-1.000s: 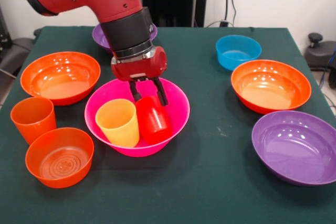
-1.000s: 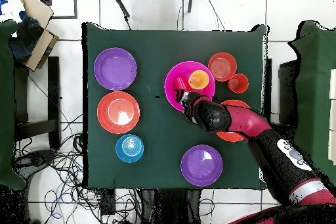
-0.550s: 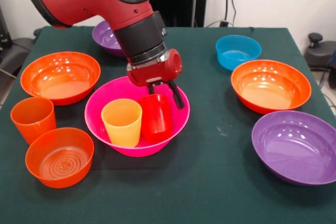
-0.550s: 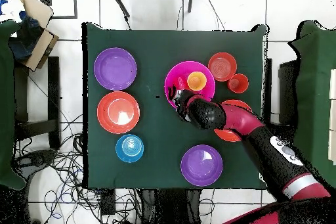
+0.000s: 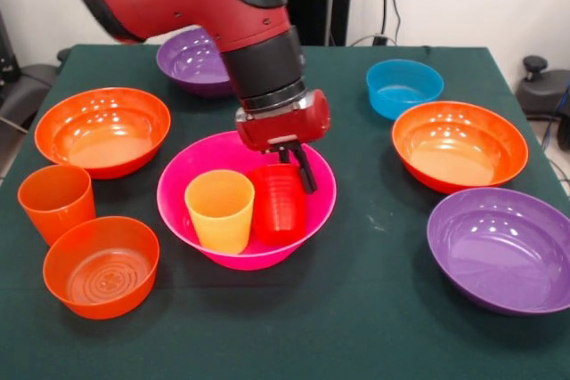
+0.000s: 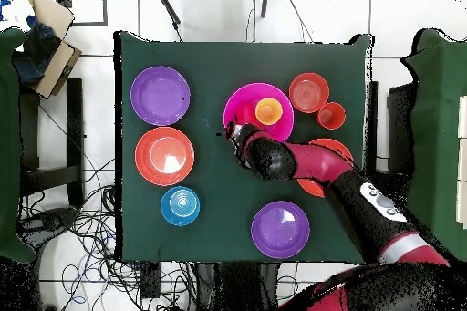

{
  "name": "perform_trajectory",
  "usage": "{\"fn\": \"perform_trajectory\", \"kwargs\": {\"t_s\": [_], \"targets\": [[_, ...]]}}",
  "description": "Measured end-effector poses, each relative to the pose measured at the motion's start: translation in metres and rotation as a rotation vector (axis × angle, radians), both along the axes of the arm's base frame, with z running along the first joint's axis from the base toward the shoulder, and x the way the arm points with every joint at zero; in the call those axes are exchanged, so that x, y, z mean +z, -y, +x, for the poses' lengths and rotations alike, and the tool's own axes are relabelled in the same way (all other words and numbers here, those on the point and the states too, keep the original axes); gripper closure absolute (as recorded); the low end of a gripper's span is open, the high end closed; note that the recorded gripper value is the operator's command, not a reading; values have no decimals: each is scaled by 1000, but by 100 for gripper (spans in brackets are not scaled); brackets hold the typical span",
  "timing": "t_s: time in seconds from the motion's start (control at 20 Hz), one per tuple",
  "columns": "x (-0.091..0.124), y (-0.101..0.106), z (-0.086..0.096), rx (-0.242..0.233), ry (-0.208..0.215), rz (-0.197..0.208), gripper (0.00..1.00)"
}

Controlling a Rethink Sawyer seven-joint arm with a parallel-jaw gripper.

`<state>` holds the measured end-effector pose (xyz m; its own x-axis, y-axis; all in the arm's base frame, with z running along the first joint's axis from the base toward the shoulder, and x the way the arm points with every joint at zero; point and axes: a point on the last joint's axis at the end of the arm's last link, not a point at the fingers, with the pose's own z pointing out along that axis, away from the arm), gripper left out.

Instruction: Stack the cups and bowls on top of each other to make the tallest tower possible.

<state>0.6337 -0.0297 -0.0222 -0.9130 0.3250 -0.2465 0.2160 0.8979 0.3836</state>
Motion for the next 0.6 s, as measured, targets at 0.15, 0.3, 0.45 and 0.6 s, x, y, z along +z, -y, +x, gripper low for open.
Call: {"fn": "perform_trajectory", "kwargs": {"t_s": [0.15, 0.3, 0.45, 0.6], "targets": [[5, -13, 1, 25, -17, -58, 100], [17, -27, 5, 57, -63, -125, 100], [34, -34, 11, 80, -158, -177, 100], [44, -30, 16, 88, -228, -208, 100]]}}
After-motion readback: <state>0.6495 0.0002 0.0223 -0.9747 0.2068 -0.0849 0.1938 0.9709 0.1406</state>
